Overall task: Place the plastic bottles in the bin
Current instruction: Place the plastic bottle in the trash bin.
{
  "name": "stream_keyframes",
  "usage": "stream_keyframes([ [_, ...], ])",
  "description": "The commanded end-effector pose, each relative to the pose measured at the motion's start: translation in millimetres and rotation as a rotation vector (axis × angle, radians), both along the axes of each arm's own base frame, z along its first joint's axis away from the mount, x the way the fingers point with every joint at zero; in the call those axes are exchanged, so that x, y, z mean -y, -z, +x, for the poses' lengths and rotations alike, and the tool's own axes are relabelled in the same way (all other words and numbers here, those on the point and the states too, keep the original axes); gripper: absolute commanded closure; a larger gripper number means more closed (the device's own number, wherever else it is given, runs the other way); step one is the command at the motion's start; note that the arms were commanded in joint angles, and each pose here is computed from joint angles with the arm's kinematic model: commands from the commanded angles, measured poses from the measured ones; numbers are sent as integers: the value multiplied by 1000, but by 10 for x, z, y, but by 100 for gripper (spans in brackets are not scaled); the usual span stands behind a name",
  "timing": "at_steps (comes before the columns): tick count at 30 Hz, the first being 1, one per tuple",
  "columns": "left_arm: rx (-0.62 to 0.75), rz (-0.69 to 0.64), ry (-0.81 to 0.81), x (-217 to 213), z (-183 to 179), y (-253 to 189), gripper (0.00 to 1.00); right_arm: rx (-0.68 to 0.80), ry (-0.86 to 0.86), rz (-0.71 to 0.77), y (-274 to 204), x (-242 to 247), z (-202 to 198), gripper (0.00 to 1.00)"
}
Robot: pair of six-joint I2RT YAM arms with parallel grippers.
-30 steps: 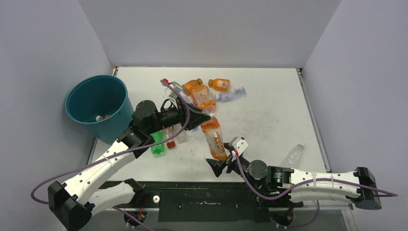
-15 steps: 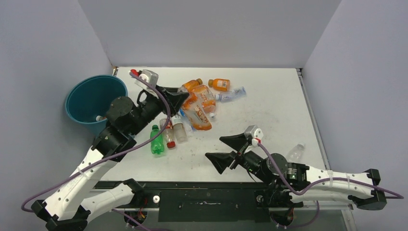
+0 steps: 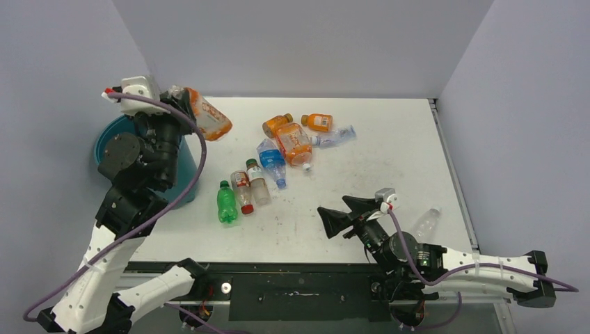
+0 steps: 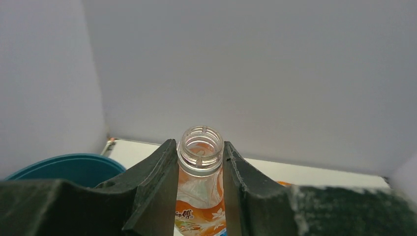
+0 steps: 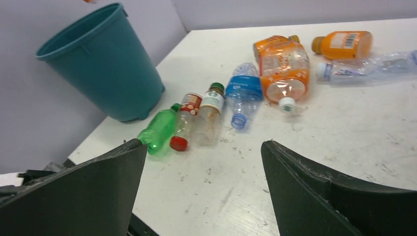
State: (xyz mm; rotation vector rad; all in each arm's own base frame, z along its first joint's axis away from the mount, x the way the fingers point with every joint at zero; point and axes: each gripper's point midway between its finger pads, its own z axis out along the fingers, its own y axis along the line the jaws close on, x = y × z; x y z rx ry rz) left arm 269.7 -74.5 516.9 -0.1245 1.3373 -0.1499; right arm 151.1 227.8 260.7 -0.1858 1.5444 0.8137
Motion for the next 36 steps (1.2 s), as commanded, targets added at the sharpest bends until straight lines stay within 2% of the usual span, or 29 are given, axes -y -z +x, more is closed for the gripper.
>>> stream_keyframes([
  [1, -39, -69, -234, -526, 235, -60, 100, -26, 165, -33, 38, 164, 199, 10],
  [6, -2, -154, -408, -1057, 281, -67, 100, -38, 136, -57, 61, 94, 190, 10],
  [11, 74, -141, -609, -1418, 64, -108, 100, -57, 129, -30, 153, 120, 172, 10],
  [16, 68, -100, -741, -1597, -41, 97, 100, -76, 128, -9, 245, 127, 162, 10],
  [20, -12, -34, -720, -1515, 180, 492, 100, -90, 117, -17, 293, 76, 155, 10],
  [25, -177, 0, -595, -1272, 522, 1096, 100, -99, 108, -36, 292, 17, 150, 10],
  [29, -258, 25, -468, -1061, 670, 1347, 100, -101, 106, -52, 293, -18, 153, 10],
  [30, -272, 26, -449, -1029, 685, 1376, 94, -99, 108, -56, 291, -23, 159, 10],
  [31, -282, 26, -439, -1009, 685, 1385, 83, -99, 109, -60, 292, -28, 162, 10],
  [32, -284, 26, -436, -1008, 678, 1376, 67, -99, 108, -63, 292, -36, 163, 10],
  [34, -268, 17, -433, -1014, 639, 1305, 41, -99, 106, -68, 292, -43, 163, 10],
  [36, -235, 2, -434, -1034, 571, 1185, 28, -99, 105, -65, 279, -42, 161, 10],
])
